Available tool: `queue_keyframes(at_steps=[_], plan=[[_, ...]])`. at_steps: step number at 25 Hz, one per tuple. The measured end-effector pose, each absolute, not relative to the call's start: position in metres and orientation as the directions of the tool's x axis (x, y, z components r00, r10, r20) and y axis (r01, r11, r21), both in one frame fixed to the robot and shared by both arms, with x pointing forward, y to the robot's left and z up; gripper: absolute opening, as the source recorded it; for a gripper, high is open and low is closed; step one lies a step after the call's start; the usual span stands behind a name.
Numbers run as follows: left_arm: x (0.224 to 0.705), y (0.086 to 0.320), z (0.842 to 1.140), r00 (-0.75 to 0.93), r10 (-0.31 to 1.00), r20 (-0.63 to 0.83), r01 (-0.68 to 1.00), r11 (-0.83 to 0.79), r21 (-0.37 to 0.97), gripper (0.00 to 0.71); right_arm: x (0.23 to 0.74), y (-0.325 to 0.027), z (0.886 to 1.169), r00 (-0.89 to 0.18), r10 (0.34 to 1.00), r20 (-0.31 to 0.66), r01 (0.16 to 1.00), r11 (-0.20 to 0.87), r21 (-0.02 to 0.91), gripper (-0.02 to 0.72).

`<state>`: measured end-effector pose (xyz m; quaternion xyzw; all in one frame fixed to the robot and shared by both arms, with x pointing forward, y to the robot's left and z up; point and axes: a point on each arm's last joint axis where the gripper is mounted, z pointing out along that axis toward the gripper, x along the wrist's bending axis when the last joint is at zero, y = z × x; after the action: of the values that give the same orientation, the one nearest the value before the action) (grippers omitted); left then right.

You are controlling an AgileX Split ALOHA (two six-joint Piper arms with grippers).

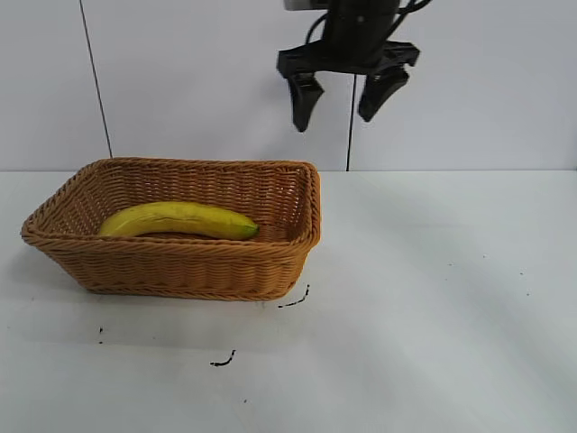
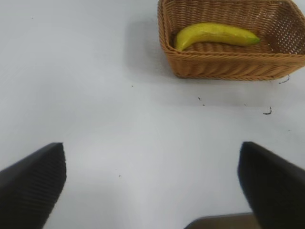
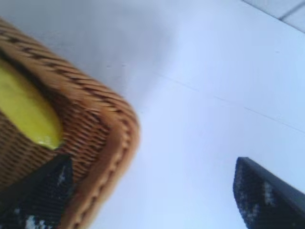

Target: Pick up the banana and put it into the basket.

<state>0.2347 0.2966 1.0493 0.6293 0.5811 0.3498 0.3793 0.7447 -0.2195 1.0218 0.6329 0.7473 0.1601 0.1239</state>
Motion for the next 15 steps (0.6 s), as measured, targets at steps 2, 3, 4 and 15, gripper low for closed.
queue_keyframes(at_steps=[2,3,4,15], plan=[[0.235,0.297,1.049,0.08,0.997,-0.001,0.466,-0.037,0.884,0.695,0.748,-0.244,1.022,-0.12,0.993,0.017,0.912,0.104,0.396,0.656],[0.235,0.297,1.049,0.08,0.997,-0.001,0.466,-0.037,0.884,0.695,0.749,-0.253,1.022,-0.103,0.995,0.016,0.914,0.088,0.396,0.656],[0.235,0.297,1.049,0.08,0.997,-0.001,0.466,-0.037,0.884,0.695,0.75,-0.262,1.022,-0.085,0.996,0.016,0.915,0.072,0.396,0.656],[0.235,0.297,1.049,0.08,0.997,-0.001,0.466,-0.037,0.884,0.695,0.717,-0.28,1.038,-0.078,0.997,0.006,0.937,0.072,0.341,0.656]])
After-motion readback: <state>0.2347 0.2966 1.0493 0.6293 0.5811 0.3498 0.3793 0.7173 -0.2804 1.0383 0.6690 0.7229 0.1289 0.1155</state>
